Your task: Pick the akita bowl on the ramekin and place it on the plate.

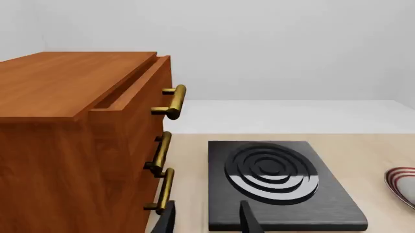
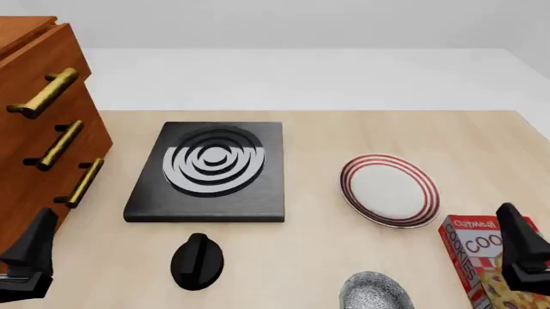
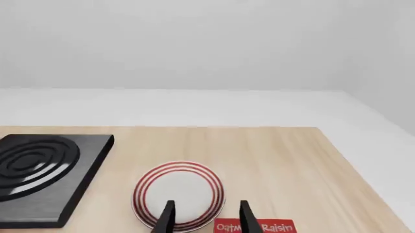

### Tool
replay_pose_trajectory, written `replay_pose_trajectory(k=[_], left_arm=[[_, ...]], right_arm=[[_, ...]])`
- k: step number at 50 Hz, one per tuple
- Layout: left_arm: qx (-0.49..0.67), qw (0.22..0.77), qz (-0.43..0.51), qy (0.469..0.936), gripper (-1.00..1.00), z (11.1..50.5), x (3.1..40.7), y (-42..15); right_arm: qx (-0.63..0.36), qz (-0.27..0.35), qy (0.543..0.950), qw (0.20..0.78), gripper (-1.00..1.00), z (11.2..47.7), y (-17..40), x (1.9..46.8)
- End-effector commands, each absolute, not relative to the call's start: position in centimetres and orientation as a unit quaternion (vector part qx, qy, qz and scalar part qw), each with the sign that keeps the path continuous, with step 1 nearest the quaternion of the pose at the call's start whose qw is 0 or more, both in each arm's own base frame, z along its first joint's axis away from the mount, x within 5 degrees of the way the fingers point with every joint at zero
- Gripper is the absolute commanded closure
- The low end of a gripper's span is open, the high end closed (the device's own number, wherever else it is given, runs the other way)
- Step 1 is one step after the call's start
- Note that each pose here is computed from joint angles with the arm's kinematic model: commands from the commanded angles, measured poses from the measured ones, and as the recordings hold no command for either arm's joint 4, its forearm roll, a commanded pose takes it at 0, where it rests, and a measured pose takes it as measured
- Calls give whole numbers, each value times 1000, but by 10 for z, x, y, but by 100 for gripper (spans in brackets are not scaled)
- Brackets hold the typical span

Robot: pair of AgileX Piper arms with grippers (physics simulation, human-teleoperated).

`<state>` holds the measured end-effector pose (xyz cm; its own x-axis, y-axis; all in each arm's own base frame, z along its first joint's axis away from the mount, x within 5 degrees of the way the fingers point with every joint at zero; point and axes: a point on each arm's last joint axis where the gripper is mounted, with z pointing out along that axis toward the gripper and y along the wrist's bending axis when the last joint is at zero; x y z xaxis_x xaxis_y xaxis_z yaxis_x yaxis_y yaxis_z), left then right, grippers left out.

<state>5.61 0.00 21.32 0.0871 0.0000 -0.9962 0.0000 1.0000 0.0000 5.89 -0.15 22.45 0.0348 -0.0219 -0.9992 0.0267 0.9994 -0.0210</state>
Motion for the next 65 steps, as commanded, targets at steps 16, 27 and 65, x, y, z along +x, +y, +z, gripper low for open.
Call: replay_pose_trajectory(k=[16, 27, 65], left_arm=[[0, 737, 0, 676, -100, 213, 56, 0], [0, 737, 0, 676, -100, 213, 56, 0], [0, 737, 0, 676, -100, 213, 56, 0]], right_arm=[[-7, 21, 654, 756, -100, 247, 2, 49], [-42, 41, 681, 730, -100, 275, 4, 36], [-337, 139, 770, 524, -100, 296, 47, 59]])
